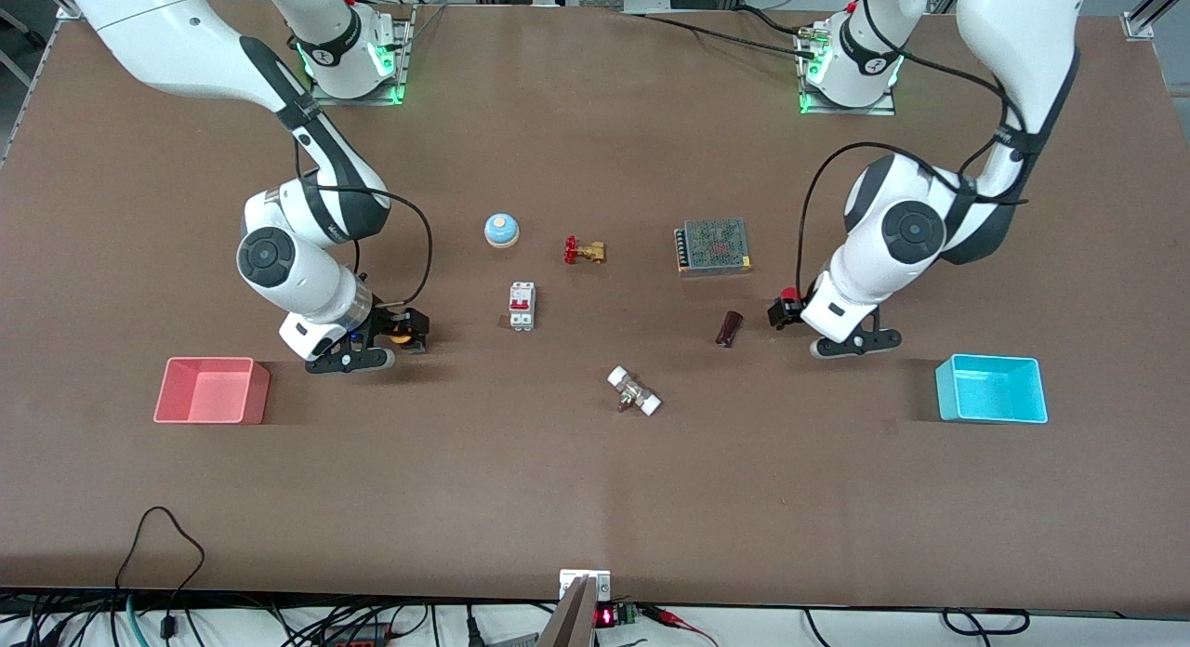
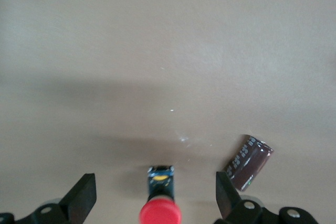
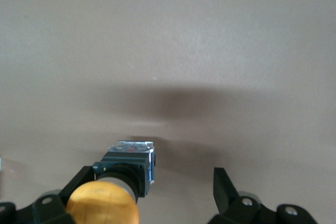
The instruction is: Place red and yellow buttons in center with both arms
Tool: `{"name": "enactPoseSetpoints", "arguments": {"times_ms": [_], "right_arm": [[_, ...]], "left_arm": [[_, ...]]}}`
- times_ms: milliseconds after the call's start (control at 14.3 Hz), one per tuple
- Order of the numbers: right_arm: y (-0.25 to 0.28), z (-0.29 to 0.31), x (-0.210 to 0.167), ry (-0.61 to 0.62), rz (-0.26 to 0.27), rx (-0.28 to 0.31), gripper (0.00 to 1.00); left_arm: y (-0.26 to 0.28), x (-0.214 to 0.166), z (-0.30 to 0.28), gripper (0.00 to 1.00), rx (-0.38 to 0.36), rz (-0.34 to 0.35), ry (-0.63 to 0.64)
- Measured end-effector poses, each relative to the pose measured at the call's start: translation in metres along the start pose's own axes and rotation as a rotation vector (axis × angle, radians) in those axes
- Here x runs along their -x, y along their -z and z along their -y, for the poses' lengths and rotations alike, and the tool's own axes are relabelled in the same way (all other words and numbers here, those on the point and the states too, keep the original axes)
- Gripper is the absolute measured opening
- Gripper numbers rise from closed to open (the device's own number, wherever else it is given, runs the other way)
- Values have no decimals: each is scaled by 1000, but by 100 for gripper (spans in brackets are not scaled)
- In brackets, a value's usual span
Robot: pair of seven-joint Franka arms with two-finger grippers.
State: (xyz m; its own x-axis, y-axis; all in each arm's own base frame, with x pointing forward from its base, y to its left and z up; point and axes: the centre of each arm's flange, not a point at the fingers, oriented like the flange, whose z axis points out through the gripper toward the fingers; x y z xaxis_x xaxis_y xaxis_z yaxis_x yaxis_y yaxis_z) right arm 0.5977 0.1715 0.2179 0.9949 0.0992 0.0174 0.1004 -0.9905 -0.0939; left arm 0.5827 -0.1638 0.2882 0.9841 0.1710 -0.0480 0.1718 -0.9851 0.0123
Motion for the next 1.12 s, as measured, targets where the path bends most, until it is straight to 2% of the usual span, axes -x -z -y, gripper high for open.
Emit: {"name": "enactPoseSetpoints", "arguments": {"times_ms": [140, 420, 770, 1120], "right_arm": [[-8, -2, 3, -2, 16, 0, 100], [-13, -4, 4, -9, 22, 0, 100], [-20, -4, 5, -11, 27, -6, 100], [-26, -4, 6, -12, 25, -11, 100]], "left_arm": [[50, -18, 3, 100, -38, 33, -24], [140, -50, 26, 100, -57, 48, -124], [215, -62, 81, 100, -66, 111, -251], [260, -57, 107, 100, -65, 89, -291]]}}
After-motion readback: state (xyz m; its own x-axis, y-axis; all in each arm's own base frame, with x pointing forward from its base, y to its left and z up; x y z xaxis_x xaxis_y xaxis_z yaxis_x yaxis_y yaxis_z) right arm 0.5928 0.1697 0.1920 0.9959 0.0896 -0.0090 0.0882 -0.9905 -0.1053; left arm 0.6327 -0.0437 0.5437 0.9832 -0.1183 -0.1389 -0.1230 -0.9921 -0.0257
